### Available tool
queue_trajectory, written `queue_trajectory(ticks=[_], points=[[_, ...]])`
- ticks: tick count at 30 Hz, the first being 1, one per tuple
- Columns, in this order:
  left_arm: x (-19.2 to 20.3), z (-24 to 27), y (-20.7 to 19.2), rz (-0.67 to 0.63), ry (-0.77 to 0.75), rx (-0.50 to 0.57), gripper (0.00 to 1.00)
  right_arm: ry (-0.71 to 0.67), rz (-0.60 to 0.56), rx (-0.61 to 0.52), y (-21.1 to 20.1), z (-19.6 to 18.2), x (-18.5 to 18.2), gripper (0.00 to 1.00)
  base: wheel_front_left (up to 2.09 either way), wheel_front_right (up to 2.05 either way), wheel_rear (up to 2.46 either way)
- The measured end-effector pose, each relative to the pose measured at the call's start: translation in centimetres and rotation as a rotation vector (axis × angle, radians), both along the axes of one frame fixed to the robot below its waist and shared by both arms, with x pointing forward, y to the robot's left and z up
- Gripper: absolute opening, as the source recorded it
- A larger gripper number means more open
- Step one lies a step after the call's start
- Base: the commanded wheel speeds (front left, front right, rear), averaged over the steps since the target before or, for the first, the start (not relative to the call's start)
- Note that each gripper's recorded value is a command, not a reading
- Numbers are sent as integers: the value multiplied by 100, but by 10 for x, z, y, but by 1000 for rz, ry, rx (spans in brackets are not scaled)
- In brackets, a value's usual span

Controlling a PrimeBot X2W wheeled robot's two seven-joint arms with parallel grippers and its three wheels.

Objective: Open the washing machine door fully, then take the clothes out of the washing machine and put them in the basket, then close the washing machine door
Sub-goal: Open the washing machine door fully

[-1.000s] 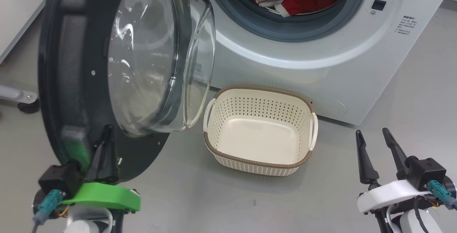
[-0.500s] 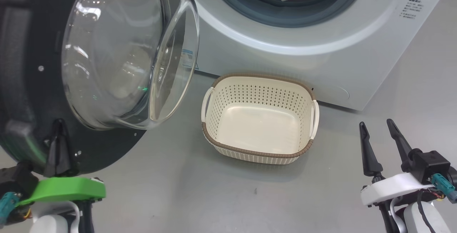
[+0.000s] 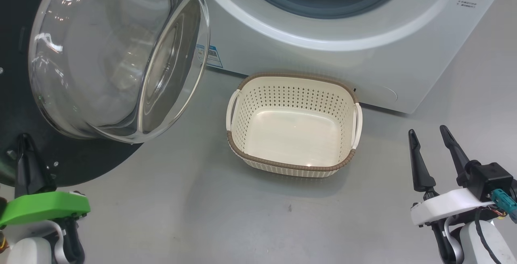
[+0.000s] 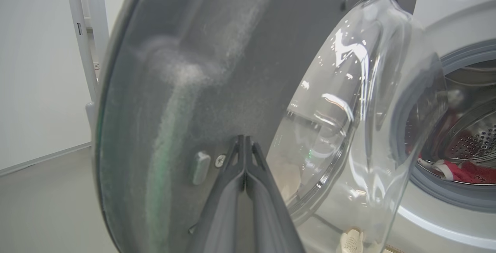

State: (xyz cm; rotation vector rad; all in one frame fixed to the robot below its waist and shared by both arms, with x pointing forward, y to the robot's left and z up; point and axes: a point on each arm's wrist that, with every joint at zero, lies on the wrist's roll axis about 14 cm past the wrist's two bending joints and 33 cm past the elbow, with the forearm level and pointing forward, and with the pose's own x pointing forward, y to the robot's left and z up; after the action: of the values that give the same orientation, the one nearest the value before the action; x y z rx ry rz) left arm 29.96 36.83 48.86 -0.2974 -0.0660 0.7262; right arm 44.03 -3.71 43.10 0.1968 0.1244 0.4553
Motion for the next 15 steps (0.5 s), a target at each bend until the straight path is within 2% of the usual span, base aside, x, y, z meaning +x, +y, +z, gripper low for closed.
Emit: queue_trajectory(ticks=[15], points=[[-4, -7, 17, 59, 17, -2, 0, -2, -4, 0, -1, 0, 3, 100, 0, 0, 0]])
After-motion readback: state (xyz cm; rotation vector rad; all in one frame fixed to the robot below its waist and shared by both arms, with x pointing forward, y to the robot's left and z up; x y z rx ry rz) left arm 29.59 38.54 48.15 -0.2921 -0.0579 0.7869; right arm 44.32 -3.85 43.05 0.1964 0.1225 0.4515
